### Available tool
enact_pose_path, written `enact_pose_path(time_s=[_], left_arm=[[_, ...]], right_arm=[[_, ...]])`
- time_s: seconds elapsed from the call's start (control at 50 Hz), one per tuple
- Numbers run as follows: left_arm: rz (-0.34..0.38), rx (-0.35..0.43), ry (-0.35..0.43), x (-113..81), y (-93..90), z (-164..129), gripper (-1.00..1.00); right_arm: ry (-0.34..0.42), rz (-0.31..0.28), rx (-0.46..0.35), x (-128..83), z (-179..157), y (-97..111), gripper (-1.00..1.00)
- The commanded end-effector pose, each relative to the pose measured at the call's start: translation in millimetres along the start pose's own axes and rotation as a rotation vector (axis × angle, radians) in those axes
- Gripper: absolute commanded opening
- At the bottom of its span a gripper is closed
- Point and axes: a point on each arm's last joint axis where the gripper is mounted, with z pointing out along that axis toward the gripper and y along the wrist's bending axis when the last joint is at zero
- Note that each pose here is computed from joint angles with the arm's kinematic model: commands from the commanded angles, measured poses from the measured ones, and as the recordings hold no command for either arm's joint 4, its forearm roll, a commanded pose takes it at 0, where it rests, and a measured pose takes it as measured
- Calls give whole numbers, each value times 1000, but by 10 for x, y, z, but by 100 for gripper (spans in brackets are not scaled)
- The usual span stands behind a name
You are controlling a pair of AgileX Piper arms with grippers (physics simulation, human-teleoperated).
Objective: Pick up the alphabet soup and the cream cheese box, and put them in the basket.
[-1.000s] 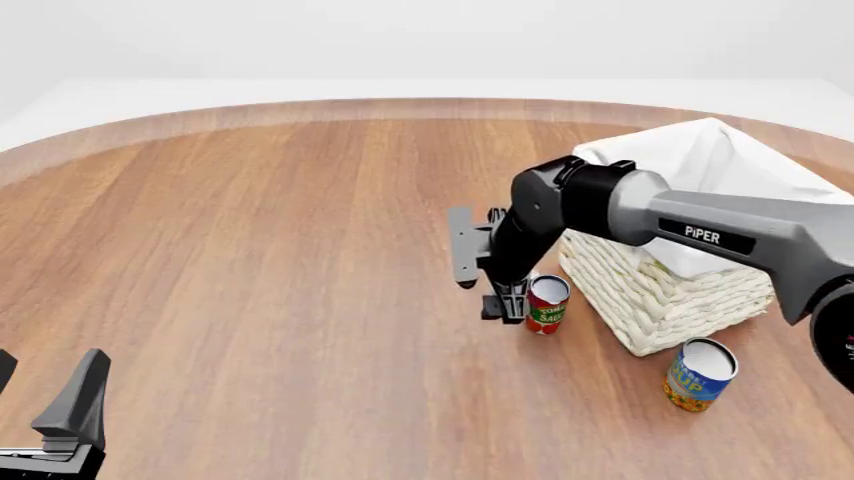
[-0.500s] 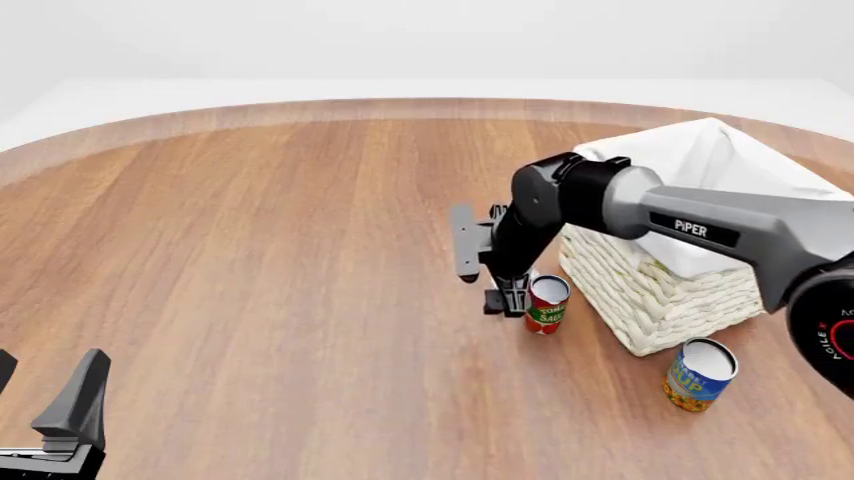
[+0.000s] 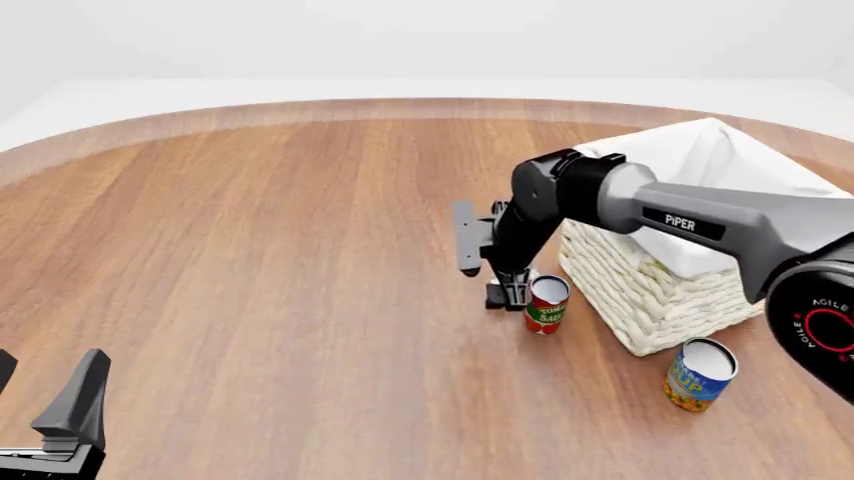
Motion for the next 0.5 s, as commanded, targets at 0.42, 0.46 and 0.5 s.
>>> enact_pose_path(time_s=[0.42, 0.46, 0.5], left_arm=[[0, 0, 0, 0, 0, 0, 100], [0, 0, 0, 0, 0, 0, 100], [0, 0, 0, 0, 0, 0, 100]], right_arm=[[8, 2, -8, 9, 47, -127, 100], [8, 3, -9, 3, 55, -126, 100], [9, 3, -11, 7, 68, -120, 100]])
